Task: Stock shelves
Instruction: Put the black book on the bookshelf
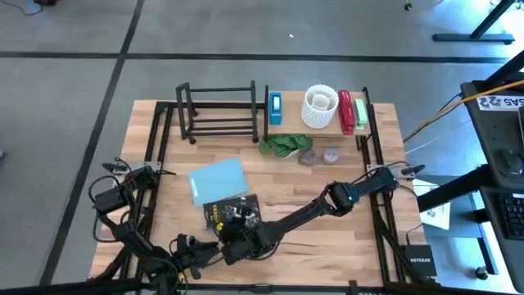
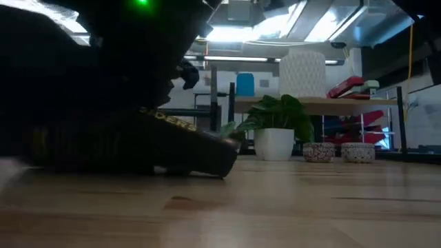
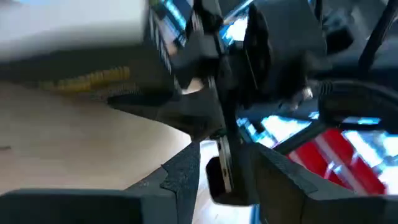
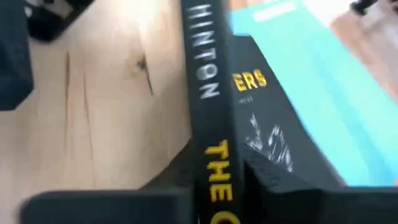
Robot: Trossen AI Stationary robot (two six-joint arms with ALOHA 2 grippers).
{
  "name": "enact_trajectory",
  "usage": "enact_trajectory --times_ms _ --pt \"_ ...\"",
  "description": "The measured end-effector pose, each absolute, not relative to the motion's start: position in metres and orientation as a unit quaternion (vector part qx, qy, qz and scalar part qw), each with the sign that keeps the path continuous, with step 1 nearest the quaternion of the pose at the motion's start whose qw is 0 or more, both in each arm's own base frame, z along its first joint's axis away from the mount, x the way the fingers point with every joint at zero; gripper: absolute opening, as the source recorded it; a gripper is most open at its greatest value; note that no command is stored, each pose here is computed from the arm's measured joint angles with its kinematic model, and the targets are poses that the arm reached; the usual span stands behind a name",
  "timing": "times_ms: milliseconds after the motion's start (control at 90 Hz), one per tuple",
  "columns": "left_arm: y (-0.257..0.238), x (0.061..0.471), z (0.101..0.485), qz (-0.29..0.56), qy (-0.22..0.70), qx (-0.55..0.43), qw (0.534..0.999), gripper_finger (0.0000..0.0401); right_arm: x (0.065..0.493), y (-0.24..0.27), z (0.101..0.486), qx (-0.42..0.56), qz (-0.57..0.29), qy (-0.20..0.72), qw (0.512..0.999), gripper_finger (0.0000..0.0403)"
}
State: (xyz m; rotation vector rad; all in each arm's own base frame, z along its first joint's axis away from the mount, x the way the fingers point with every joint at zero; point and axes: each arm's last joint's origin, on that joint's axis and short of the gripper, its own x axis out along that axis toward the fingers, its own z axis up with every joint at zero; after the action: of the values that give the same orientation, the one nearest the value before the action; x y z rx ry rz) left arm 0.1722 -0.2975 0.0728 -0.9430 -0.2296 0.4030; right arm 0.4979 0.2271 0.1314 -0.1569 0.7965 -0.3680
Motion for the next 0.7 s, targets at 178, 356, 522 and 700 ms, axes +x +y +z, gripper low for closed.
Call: enact_trajectory --times_ms 178,356,522,700 --pt "-0.296 0.174 0.073 0.196 -0.101 -0.453 0.864 0.0124 0.501 0.23 0.131 -0.072 -0.181 0.364 0.911 0.0055" --pt "-0.296 0.173 0.073 0.196 -0.098 -0.454 0.863 0.0124 0.502 0.231 0.128 -0.077 -0.183 0.36 0.912 0.0071" --pt "-0.297 0.167 0.084 0.194 -0.067 -0.442 0.873 0.0124 0.498 0.229 0.136 -0.122 -0.184 0.377 0.9 0.0033" --pt "-0.297 0.167 0.12 0.193 -0.015 -0.382 0.903 0.0124 0.492 0.223 0.159 -0.165 -0.213 0.381 0.884 0.0033"
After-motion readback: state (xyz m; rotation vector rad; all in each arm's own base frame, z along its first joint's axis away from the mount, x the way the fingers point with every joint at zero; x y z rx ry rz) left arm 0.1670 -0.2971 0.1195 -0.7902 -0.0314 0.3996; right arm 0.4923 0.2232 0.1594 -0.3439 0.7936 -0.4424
